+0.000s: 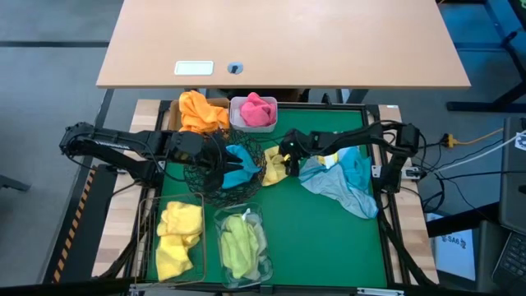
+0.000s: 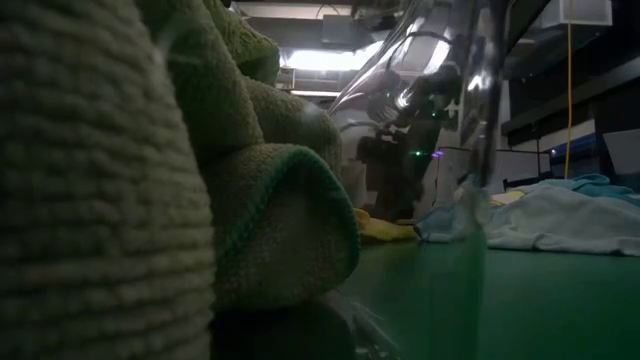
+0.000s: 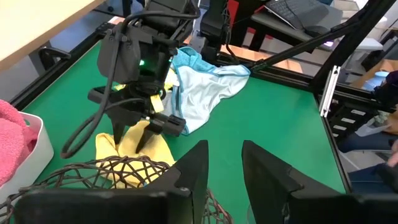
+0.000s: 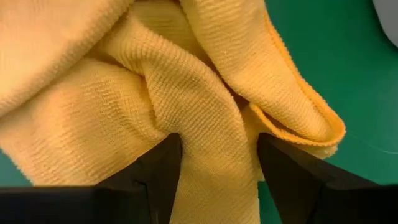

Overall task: Sort microfiber towel by color & place in baskets
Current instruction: Put the yellow microfiber towel into the wire basket

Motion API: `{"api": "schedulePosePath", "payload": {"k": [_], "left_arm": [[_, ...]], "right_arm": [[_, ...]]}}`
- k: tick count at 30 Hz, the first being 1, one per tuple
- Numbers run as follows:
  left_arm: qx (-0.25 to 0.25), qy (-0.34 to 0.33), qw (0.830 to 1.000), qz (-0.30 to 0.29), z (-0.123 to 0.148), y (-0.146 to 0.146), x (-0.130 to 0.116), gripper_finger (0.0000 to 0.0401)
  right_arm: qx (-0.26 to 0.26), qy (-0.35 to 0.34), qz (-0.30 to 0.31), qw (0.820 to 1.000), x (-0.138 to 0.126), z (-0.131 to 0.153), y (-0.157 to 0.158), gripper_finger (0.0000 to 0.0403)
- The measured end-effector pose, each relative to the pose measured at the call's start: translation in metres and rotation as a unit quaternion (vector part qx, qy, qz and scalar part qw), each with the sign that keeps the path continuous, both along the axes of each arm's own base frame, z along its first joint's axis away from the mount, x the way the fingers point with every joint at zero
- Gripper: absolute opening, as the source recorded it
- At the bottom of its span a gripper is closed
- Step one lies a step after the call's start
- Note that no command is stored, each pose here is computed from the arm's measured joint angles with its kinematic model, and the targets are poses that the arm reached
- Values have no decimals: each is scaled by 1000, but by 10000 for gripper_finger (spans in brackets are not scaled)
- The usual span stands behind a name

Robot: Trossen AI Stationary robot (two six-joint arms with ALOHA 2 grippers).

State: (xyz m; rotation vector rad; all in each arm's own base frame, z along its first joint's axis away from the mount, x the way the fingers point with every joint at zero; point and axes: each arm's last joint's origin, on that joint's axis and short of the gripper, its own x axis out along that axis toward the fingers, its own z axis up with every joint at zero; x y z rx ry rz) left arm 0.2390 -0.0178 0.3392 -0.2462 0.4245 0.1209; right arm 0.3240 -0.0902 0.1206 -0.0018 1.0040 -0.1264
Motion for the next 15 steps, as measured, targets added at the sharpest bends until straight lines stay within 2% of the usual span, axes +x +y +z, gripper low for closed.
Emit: {"api": "schedulePosePath", "payload": {"k": [3,6,9,15], "left_arm": [[0,0,1000,0,0,0,0,92],[0,0,1000,0,0,0,0,92],[0,0,1000,0,0,0,0,92],[-1,2,1000,-1,-1,-1,2,92]], "right_arm": [[19,10,-5,1000,0,-8,0,211],[35,9,-10,999,0,-9,1,187],[40,6,-7,999,0,-6,2,141],[57,29,-12,998,-11,6,5,20]]}}
